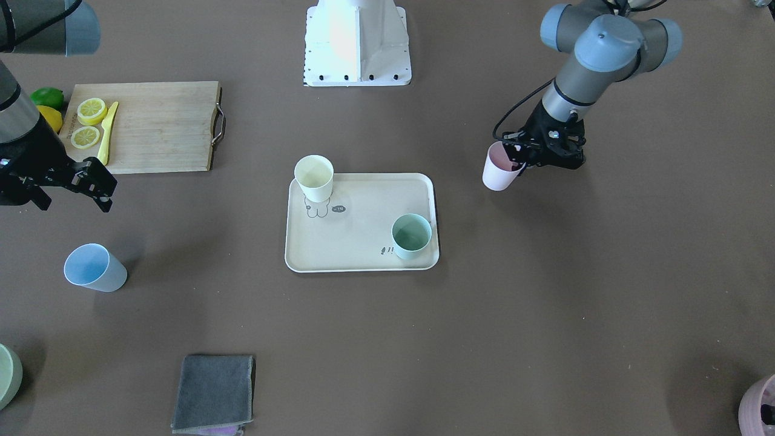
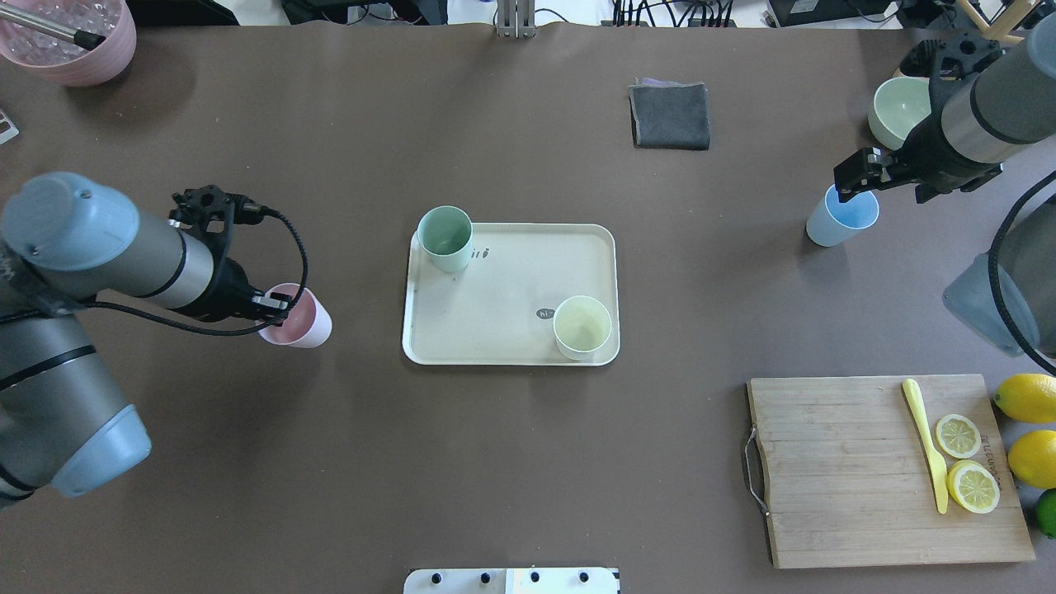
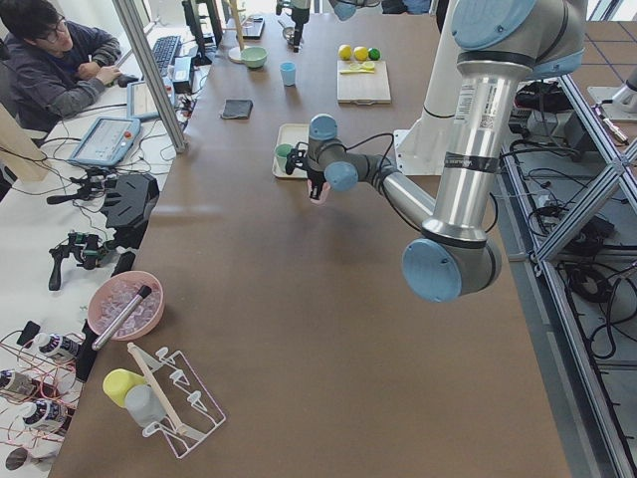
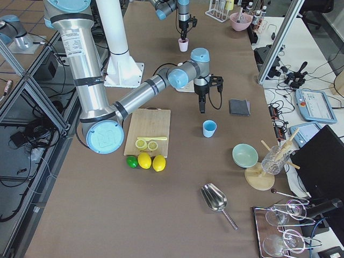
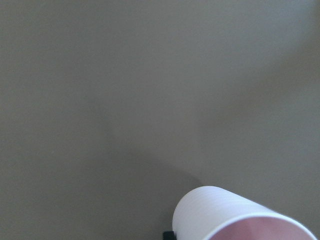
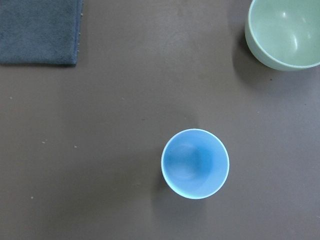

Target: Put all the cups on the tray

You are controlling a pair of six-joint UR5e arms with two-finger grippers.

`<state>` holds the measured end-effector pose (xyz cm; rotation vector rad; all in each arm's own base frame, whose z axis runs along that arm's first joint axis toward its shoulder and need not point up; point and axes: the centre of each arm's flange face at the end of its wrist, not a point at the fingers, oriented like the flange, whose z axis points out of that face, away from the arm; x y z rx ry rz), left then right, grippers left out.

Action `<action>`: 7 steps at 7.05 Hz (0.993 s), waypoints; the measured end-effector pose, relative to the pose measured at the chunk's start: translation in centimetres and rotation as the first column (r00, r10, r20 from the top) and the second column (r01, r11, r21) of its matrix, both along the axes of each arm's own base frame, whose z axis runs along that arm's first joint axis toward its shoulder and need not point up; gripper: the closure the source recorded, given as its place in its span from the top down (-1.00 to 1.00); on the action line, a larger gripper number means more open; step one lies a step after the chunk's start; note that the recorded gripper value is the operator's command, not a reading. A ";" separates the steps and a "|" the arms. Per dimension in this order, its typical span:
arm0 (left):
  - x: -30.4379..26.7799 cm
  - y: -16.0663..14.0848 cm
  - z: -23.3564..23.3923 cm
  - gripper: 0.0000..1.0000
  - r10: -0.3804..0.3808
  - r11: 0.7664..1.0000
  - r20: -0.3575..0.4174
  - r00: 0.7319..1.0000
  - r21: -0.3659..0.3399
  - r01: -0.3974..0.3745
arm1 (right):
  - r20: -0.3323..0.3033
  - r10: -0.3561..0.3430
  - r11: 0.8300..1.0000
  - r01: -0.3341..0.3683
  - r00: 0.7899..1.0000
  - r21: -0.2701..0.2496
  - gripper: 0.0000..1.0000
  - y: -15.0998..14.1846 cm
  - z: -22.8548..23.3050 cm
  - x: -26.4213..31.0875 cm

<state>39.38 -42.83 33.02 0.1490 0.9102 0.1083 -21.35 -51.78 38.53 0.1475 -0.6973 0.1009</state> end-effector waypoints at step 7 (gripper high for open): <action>11.5 -0.8 -9.8 0.96 -0.026 0.998 0.047 0.999 -0.049 0.028 | 0.010 -0.035 0.999 0.035 0.999 0.006 1.00 -3.1 6.7 0.0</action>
